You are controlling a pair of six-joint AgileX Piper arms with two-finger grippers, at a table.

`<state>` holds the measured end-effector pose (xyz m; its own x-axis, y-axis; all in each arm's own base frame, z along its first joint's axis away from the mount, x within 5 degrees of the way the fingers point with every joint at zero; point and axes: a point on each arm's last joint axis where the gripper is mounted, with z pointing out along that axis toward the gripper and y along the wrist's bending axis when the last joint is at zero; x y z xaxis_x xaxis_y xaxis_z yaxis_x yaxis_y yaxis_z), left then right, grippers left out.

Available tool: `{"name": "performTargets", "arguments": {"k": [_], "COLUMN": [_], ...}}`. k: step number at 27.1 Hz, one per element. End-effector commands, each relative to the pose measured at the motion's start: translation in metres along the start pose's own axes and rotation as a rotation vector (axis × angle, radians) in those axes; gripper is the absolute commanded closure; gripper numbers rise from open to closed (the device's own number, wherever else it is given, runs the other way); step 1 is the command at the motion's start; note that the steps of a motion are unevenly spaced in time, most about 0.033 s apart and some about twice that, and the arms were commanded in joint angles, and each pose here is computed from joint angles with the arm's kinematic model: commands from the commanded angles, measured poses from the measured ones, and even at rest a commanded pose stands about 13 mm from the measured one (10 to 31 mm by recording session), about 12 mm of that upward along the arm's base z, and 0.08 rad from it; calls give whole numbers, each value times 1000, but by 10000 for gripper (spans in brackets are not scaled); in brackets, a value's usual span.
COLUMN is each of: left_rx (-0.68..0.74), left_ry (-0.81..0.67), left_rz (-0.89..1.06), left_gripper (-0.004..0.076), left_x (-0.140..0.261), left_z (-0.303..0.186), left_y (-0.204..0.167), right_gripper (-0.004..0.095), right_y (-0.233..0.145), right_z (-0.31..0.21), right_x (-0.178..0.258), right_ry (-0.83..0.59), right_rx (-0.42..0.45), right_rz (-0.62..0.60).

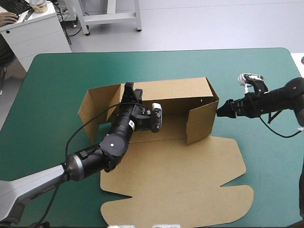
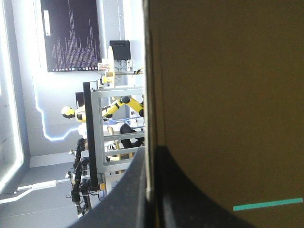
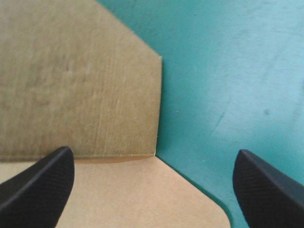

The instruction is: Fold the box

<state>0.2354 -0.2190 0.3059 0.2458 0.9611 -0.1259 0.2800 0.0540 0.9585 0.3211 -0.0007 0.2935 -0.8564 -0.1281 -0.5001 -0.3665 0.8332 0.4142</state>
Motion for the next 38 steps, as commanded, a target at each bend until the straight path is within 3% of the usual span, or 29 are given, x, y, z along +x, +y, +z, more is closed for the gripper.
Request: {"name": "performTargets", "arguments": {"k": [1, 8, 18, 22, 29, 38], "left_rx": [-120, -120, -120, -120, -120, -119], "left_ry": [-2, -5, -5, -5, -5, -4], "left_rz": [26, 27, 27, 27, 27, 26], "left_gripper": [734, 734, 734, 734, 734, 734], "left_x": [1, 1, 1, 1, 1, 1], "left_z": [-8, -8, -8, -8, -8, -8], "left_y": [26, 26, 26, 26, 26, 26], "right_gripper": [76, 96, 127, 164, 167, 196], "right_y": [18, 20, 60, 70, 89, 102], "right_z": [-10, -6, 19, 28, 21, 36], "right_x": [0, 0, -5, 9, 36, 34], "right_ry": [-86, -129, -154, -195, -391, -470], "right_rx": [-99, -136, -159, -80, 142, 213], "right_rz": [-128, -230, -374, -368, -387, -389]}}
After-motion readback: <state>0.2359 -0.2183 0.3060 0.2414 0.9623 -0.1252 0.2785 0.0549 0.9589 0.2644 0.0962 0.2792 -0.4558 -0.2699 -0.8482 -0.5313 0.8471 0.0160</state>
